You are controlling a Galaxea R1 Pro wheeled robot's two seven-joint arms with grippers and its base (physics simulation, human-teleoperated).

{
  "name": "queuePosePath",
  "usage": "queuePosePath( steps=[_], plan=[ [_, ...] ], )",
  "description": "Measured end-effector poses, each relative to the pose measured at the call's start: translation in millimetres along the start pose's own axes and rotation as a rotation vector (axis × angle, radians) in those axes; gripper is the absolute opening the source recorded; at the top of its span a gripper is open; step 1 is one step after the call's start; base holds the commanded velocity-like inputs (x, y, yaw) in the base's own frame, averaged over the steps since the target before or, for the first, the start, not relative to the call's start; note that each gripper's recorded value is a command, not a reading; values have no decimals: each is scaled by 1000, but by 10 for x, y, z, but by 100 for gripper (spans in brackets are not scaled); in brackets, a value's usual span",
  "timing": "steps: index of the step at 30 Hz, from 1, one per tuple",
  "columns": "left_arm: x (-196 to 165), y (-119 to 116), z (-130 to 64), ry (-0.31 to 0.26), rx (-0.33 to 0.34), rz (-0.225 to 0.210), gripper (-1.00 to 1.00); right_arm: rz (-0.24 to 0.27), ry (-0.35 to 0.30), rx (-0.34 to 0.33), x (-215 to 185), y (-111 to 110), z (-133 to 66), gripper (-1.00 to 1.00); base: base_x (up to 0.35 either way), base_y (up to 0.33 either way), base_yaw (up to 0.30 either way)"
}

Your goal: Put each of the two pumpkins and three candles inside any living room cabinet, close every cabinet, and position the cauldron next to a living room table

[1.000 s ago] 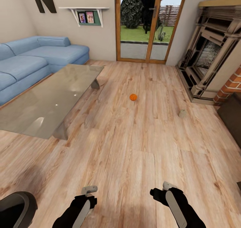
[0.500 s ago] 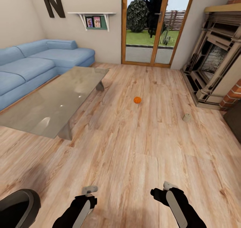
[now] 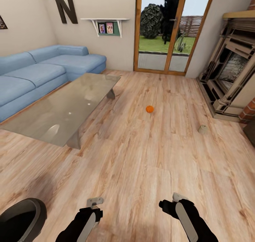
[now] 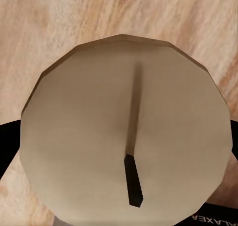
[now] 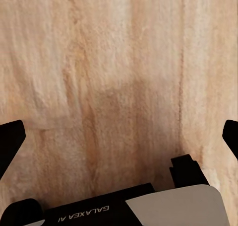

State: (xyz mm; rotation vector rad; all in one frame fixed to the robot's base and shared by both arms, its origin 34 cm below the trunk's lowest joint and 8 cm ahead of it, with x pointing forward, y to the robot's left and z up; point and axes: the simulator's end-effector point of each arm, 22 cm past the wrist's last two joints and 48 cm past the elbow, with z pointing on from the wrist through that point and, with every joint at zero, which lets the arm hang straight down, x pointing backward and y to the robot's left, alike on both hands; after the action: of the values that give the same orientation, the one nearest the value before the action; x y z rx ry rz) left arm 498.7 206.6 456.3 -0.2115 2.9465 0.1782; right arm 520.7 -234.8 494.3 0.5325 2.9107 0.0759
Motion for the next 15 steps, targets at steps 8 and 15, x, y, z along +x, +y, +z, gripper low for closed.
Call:
queuePosePath(
  steps=[8,15],
  plan=[
    [-46,-10,-36,-11,3,-2,-100,3,-12,-6,-49,13,-39,100,-118,-1,111],
    [-53,-9,-40,-13,3,-4,-100,4,-13,-10,-52,29,-46,100,-328,-81,32]
  ],
)
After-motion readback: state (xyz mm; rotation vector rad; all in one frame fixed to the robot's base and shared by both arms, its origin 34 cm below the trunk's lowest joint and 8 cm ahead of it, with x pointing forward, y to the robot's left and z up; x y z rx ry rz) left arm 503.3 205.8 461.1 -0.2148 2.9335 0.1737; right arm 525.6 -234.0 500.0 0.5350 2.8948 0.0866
